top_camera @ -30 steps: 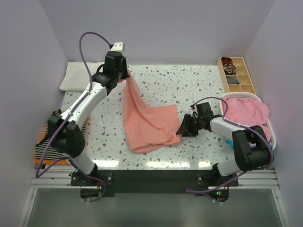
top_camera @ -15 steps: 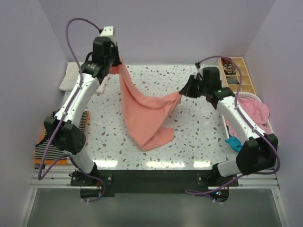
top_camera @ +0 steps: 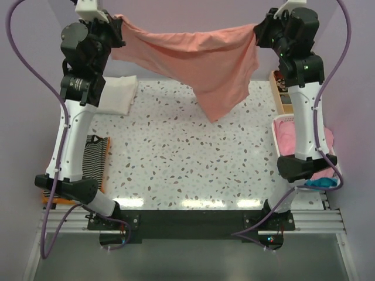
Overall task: Fold and stack the t-shirts
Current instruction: Flatten out the tshirt
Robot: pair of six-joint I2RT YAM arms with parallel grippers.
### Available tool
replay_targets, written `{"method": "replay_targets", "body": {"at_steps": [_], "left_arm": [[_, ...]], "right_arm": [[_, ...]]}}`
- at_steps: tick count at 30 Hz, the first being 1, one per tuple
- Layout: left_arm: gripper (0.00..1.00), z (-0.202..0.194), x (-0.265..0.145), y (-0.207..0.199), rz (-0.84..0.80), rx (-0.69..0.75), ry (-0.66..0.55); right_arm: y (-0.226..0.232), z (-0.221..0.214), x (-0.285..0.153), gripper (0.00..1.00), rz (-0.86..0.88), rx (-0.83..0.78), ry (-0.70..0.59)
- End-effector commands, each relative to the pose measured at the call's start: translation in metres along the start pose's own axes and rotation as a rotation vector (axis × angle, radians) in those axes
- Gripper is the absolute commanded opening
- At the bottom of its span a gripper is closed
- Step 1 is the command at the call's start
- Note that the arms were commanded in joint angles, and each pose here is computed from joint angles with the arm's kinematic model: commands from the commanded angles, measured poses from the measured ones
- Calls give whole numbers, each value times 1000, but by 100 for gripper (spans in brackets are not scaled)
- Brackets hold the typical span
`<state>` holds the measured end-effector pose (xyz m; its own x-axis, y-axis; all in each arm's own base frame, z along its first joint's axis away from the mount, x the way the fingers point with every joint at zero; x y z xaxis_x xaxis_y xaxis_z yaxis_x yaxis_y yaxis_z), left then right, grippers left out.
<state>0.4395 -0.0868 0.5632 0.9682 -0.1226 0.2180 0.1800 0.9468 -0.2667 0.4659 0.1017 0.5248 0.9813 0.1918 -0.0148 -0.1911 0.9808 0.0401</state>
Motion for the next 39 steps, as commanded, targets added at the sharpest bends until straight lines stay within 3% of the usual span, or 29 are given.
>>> {"method": "replay_targets", "body": {"at_steps": [1,2,4,6,7,8,9,11,13,15,16,20,25,26,27,29,31,35,36,38,39], "left_arm": [[0,-49,-3,3,-58,27,74],[0,-40,-16,0,-69,7,42],[0,-85,-28,13,-44,-9,127],[0,-93,-50,14,-37,-65,147],[0,-131,-60,13,-74,-85,237],[0,-137,-74,10,-90,-121,256],[0,-171,-86,17,-68,-144,339],[0,-198,-110,16,-84,-187,435],[0,-236,-141,24,-56,-215,566],[0,-269,-167,25,-64,-263,661],[0,-272,-183,17,-110,-288,691],[0,-304,-231,18,-84,-371,850],[0,-300,-268,9,-98,-409,985],[0,-299,-272,9,-94,-399,1005],[6,-292,-271,8,-93,-385,1009],[40,-293,-275,16,-49,-354,1039],[100,-285,-262,25,0,-314,970],[100,-277,-230,29,3,-297,825],[100,-271,-211,31,1,-288,746],[100,-282,-192,36,22,-281,730],[100,-284,-181,39,38,-275,714]], "right_arm": [[-1,-30,-6,2,21,-24,81],[2,-38,-9,1,37,-9,94],[14,-67,-24,1,99,45,146],[24,-99,-41,1,154,83,191],[35,-112,-50,0,211,129,223],[39,-123,-59,0,230,153,245],[43,-151,-75,0,245,191,310],[50,-197,-98,0,275,247,430],[59,-209,-128,0,316,278,464],[64,-250,-161,0,338,296,580],[64,-249,-179,0,339,292,573],[71,-295,-243,2,378,337,752],[95,-305,-292,5,527,453,878],[94,-303,-299,22,520,450,887],[87,-304,-297,35,469,419,883],[75,-297,-291,63,387,371,853],[49,-296,-271,68,216,311,797],[0,-291,-221,74,-100,251,650],[-8,-306,-205,74,-156,244,678],[-16,-314,-176,74,-206,234,678],[-16,-337,-161,74,-221,236,750]]}}
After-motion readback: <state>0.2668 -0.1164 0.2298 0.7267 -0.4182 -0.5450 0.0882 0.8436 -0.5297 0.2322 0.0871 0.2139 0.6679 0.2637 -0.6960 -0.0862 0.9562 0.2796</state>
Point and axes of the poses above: each gripper's point midway between its finger pads, its own x axis out along the fingers, its own y axis along the line the jaws close on, z = x × y, the point moved 1 cm from there along -x, back along the fingers, and after that the axes turned 8 degrees about -x, right-handed, at the moved point
